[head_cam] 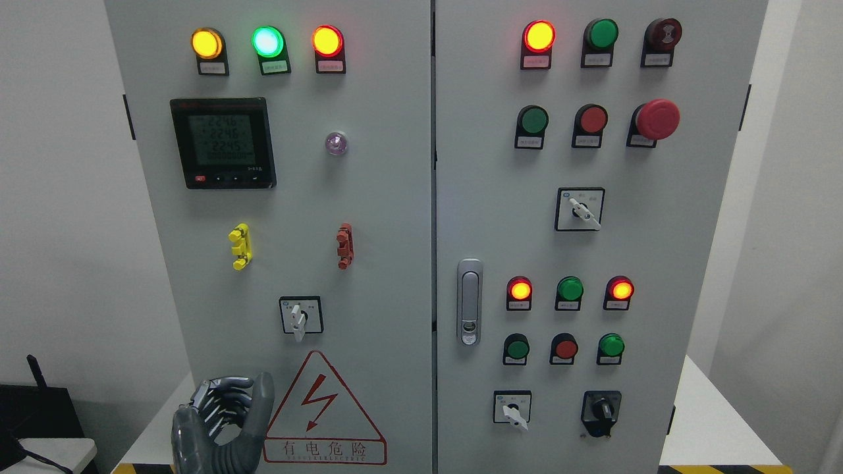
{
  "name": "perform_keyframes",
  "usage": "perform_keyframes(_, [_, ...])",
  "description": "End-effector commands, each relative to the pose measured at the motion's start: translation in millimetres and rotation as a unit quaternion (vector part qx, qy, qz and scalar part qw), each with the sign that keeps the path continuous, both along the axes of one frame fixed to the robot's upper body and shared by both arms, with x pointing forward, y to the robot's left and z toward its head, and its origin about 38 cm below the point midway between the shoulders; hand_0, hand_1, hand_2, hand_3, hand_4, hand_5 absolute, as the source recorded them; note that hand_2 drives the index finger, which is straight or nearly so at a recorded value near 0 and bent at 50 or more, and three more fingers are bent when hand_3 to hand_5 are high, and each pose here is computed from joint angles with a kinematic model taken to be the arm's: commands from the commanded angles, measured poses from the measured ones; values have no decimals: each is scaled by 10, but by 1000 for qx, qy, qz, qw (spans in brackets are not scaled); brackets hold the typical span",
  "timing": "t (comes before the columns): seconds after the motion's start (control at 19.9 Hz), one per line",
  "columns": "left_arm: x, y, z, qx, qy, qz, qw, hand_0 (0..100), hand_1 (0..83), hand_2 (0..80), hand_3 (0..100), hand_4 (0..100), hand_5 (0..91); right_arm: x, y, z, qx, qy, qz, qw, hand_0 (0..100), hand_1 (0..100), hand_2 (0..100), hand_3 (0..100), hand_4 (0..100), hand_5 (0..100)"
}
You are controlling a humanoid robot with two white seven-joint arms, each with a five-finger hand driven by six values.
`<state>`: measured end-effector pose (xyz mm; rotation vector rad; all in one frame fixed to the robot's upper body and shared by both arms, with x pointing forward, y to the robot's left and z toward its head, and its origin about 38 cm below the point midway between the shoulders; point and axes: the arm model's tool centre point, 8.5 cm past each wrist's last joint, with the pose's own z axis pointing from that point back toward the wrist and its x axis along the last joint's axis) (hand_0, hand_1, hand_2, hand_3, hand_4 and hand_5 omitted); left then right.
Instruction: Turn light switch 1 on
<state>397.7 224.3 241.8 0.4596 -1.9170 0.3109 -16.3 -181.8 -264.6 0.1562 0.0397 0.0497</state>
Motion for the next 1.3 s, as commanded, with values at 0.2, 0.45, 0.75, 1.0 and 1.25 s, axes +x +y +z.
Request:
perform_keyframes(0.2, [39, -345, 125, 7, 22, 7, 1000, 31, 543, 569, 786, 855, 798, -8, 1, 0, 0, 1, -9, 1000, 120, 389, 0, 0, 0, 0])
perform_keyframes(0.45, [86, -373, 213, 15, 29, 15, 999, 54, 568, 571, 786, 857, 802, -8, 1, 0, 0, 1, -8, 1000, 120, 389, 0, 0, 0, 0])
perform_keyframes(0.75, [114, -364, 309, 18, 32, 44, 998, 75, 567, 566, 779, 856, 804, 2, 1, 0, 0, 0, -8, 1000, 120, 389, 0, 0, 0, 0])
perform_keyframes(1.0, [130, -357, 339, 21, 42, 55, 997, 83, 573, 563, 775, 856, 805, 2, 1, 0, 0, 0, -8, 1000, 120, 389, 0, 0, 0, 0])
perform_keyframes(1.25, [143, -359, 372, 17, 44, 66, 997, 92, 588, 559, 775, 856, 806, 2, 1, 0, 0, 0, -8, 1000, 120, 389, 0, 0, 0, 0])
